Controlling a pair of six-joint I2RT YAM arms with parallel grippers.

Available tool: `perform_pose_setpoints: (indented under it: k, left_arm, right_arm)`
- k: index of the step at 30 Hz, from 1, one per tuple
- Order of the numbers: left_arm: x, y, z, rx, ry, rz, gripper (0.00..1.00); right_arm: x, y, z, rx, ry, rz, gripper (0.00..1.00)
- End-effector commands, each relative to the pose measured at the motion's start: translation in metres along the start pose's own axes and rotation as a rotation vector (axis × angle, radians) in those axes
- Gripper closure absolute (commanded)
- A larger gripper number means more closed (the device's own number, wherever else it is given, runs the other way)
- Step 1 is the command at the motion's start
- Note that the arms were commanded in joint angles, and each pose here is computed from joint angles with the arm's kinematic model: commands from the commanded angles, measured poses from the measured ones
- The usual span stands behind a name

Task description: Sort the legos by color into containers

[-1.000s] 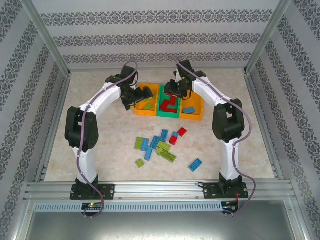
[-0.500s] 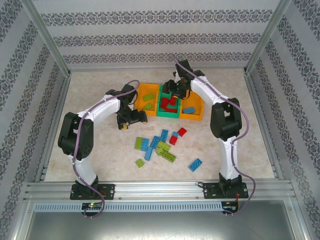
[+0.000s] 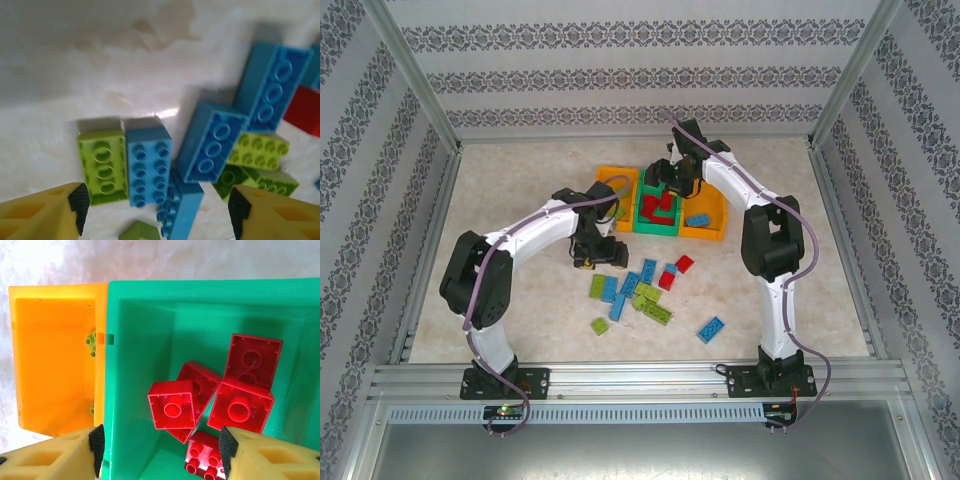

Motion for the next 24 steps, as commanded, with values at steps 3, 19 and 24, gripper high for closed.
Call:
perform_pose_setpoints:
  k: [3, 19, 24]
  left_arm:
    - [-0.011, 0.013, -0.027, 0.031, -0.086, 0.046, 0.25]
    - [-0.026, -0.009, -0.066, 0.064, -0.085, 0.148, 0.24]
    - [-0.031, -0.016, -0.075, 0.064, -0.090, 0.169, 0.25]
  right_arm:
    - [-0.006, 0.026, 0.006, -0.052, 0.005, 0.004, 0.35]
    - [-0.036, 0.057, 0.017, -0.152, -0.022, -0.015, 0.28]
    - [-0.050, 0.062, 0.014, -0.150, -0.045, -0.025, 0.28]
Point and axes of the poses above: each hand's point on the last joint's axis, 136 mm out from that joint toward the fingers, its own y axis back along the fingers, its own x axis along the line the jaws close on, z = x × y, the point moved 9 cm from there along y, back along the fingers, and after that the axes turned 9 degrees about y, right-handed, at the moved point
